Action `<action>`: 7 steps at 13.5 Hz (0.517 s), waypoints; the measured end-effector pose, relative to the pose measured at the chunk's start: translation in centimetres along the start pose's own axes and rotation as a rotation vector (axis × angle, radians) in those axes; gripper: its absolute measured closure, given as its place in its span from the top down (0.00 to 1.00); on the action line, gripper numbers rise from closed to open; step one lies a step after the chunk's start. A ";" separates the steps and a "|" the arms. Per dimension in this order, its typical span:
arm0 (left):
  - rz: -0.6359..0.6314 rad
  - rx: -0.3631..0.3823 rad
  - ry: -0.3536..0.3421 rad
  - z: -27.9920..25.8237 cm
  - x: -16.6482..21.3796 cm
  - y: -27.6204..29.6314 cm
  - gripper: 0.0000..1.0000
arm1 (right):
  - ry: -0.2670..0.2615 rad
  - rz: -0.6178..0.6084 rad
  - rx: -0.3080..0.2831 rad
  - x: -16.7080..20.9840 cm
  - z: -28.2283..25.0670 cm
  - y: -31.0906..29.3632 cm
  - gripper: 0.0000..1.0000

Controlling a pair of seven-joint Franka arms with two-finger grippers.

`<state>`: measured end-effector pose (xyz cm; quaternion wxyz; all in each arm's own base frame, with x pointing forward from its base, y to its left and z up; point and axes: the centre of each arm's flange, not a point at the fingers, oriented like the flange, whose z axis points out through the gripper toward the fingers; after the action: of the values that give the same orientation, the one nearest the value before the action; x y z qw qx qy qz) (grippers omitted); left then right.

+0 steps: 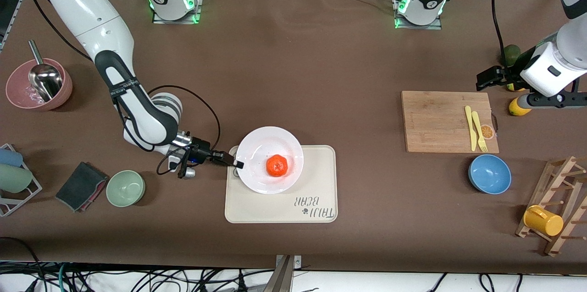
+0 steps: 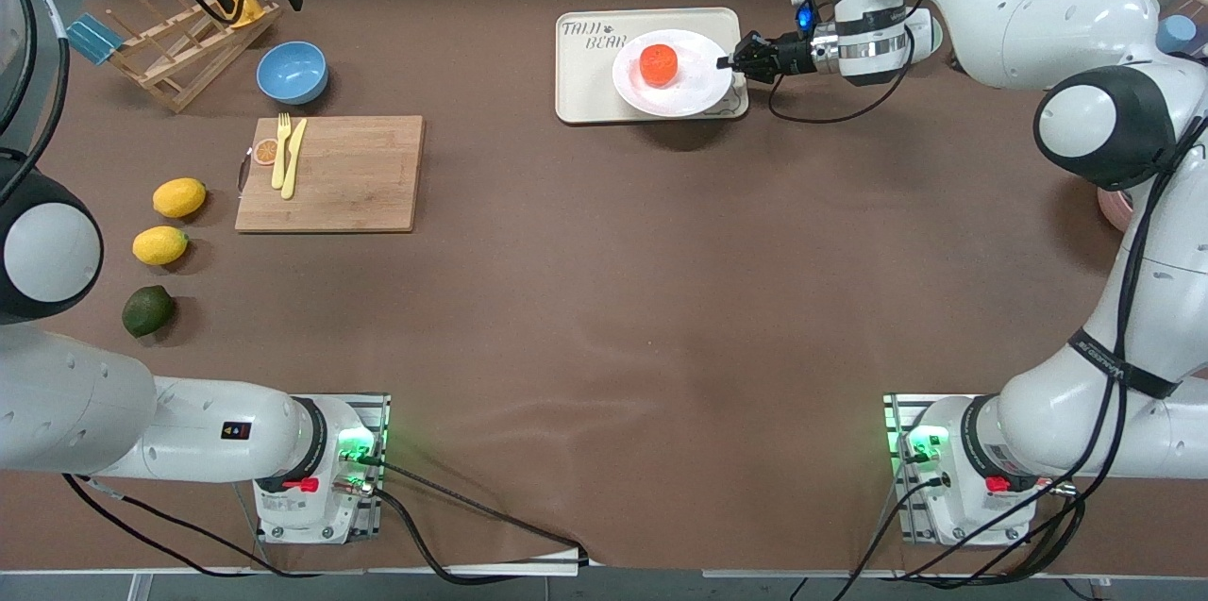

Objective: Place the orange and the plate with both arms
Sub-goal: 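Slide the plate with the right gripper onto the bear placemat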

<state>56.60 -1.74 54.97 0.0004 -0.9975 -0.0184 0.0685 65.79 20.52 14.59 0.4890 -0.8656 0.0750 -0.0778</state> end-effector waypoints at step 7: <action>0.004 0.001 -0.012 0.3 0.0 0.2 1.00 | 0.011 -0.033 -0.033 1.3 0.9 1.5 0.05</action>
<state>56.56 -1.95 54.72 0.0007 -0.9971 -0.0165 0.0746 67.20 20.22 12.98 0.4727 -0.8743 0.0648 -0.0892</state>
